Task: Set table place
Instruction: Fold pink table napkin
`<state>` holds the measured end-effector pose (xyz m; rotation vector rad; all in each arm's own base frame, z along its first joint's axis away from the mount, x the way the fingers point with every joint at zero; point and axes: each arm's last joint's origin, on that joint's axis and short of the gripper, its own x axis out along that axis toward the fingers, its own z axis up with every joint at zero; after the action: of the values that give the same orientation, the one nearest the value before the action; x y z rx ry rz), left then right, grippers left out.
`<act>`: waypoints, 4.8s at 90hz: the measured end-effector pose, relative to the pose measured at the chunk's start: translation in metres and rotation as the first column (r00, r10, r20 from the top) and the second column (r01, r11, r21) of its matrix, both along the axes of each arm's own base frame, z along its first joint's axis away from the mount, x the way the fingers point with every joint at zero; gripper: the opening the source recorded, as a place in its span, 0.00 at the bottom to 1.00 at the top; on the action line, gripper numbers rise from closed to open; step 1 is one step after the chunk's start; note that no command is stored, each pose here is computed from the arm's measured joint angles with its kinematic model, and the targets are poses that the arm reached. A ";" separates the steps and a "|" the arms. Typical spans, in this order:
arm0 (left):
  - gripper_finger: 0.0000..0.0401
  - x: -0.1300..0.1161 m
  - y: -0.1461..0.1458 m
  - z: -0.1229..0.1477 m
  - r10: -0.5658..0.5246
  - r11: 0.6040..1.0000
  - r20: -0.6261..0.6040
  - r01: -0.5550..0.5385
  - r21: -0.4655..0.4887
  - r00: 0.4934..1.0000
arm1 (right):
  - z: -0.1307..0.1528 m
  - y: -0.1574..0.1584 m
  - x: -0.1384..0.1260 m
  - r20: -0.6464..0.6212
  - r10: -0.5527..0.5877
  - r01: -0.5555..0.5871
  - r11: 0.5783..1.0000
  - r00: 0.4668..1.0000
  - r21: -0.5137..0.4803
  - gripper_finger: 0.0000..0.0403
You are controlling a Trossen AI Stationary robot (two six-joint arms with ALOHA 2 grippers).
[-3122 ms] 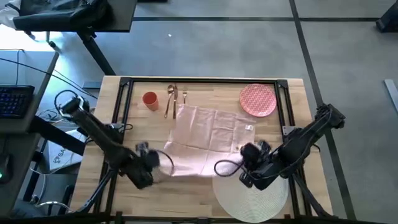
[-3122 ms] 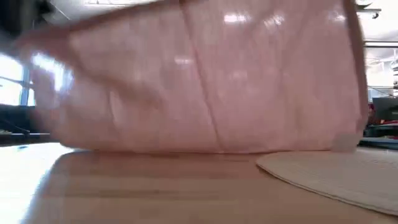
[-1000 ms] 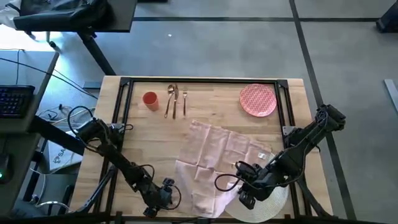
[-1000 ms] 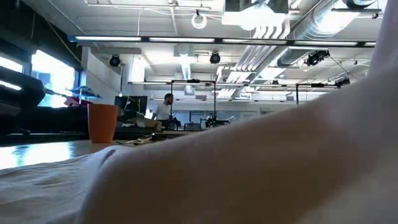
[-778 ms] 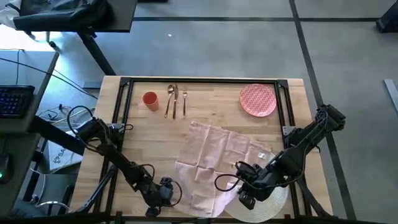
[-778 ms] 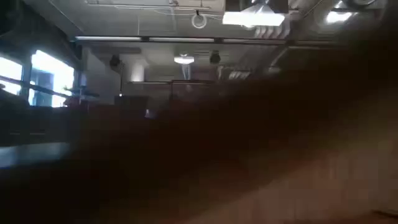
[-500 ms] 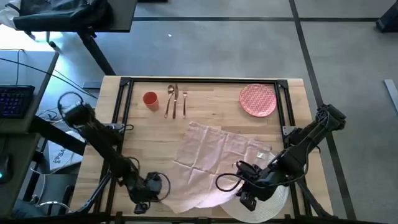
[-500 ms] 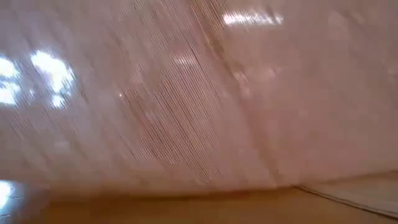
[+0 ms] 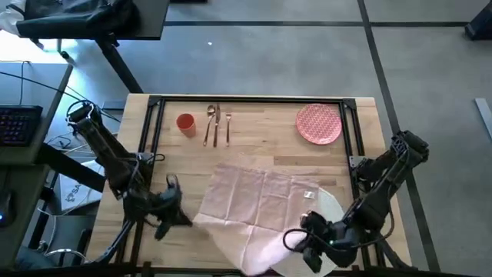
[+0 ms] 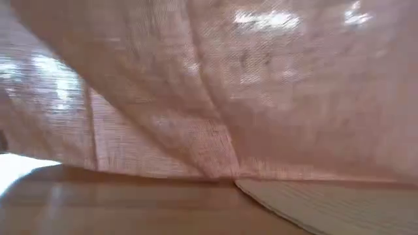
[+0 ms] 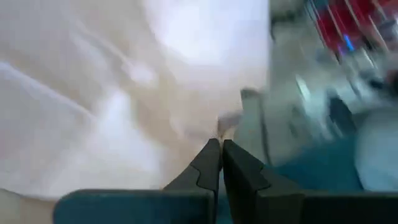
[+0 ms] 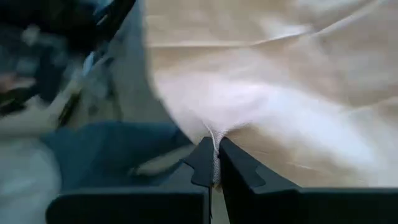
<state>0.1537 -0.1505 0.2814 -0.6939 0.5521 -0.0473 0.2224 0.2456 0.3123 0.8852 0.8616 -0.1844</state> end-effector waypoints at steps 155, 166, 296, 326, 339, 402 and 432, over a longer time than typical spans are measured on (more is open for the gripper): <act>0.04 0.076 0.112 -0.091 0.223 0.877 -0.216 -0.099 0.470 0.951 | -0.108 -0.128 -0.009 -0.605 -0.470 0.193 0.864 0.642 -0.466 0.02; 0.11 0.091 0.125 -0.105 0.265 0.893 -0.228 -0.149 0.424 0.937 | -0.108 -0.127 -0.008 -0.600 -0.463 0.197 0.868 0.652 -0.456 0.03; 0.01 0.134 0.166 -0.131 0.079 0.825 -0.389 0.159 0.542 0.918 | -0.109 -0.123 0.000 -0.568 -0.438 0.233 0.887 0.697 -0.398 0.03; 0.30 0.143 0.181 -0.154 0.033 0.845 -0.409 0.193 0.498 0.912 | -0.109 -0.122 0.001 -0.559 -0.435 0.236 0.888 0.706 -0.393 0.03; 0.38 0.142 0.183 -0.163 0.047 0.857 -0.449 0.195 0.477 0.892 | -0.109 -0.121 0.001 -0.558 -0.434 0.237 0.889 0.707 -0.391 0.03; 0.02 0.134 0.169 -0.132 0.120 0.778 -0.393 0.160 0.608 0.912 | -0.109 -0.122 0.001 -0.555 -0.433 0.234 0.889 0.710 -0.394 0.03; 0.05 0.128 0.159 -0.132 0.114 0.768 -0.442 0.203 0.607 0.890 | -0.109 -0.122 0.001 -0.544 -0.428 0.219 0.887 0.722 -0.407 0.03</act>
<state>0.2813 0.0089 0.1496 0.0039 0.9817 0.2638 0.2235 0.1237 0.2035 0.6630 1.2403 -0.9564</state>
